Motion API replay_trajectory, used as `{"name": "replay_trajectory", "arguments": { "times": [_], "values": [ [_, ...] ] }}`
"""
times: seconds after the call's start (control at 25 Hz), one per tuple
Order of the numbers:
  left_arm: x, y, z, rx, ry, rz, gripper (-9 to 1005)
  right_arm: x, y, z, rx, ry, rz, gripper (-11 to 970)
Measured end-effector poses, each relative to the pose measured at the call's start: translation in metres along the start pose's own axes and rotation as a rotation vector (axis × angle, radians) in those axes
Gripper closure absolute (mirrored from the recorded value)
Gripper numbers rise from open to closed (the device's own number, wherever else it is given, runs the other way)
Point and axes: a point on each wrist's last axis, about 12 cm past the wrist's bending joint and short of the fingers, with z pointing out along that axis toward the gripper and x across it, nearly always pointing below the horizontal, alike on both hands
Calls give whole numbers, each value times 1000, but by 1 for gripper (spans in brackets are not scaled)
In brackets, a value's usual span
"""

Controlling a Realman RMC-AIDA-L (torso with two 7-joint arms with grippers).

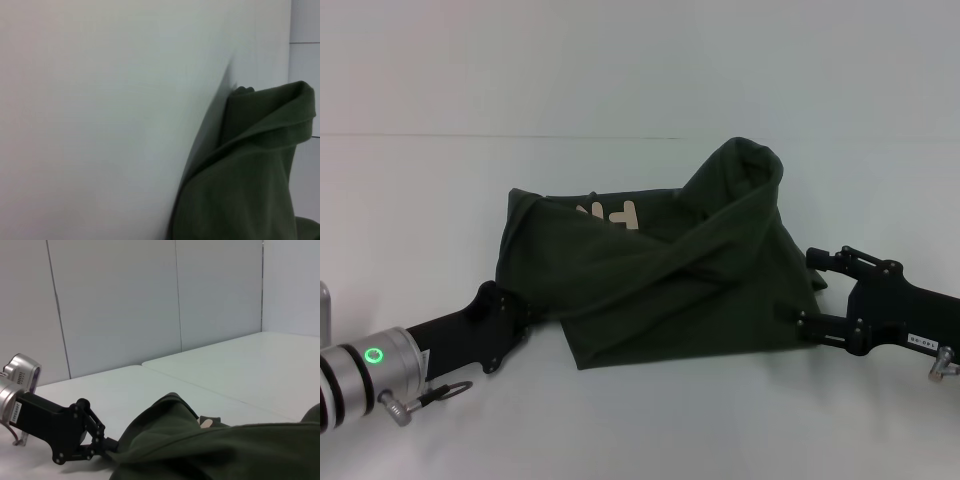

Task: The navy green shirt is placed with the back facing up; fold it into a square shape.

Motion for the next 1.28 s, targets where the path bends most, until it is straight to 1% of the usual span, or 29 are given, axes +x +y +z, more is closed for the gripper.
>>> {"name": "replay_trajectory", "arguments": {
  "times": [0.12, 0.36, 0.56, 0.72, 0.88, 1.12, 1.28],
  "values": [
    [0, 0, 0, -4, -3, 2, 873, 0, 0, 0, 0, -1, 0, 62],
    [-1, 1, -1, 1, -12, 3, 993, -1, -1, 0, 2, -2, -4, 61],
    [-6, -9, -4, 76, -41, 87, 993, -2, -1, -1, 5, -4, -7, 61],
    [-13, -26, -4, 142, -48, 196, 993, -2, -1, -2, 11, -12, -3, 61],
    [-14, -40, 0, 186, -36, 251, 993, -2, -2, -2, 17, -19, 1, 62],
    [-9, -80, 19, 286, 48, 367, 992, -1, -1, -3, 24, -30, 13, 61],
    [-4, -105, 33, 328, 99, 428, 992, 1, 0, -4, 30, -32, 21, 61]
  ]
}}
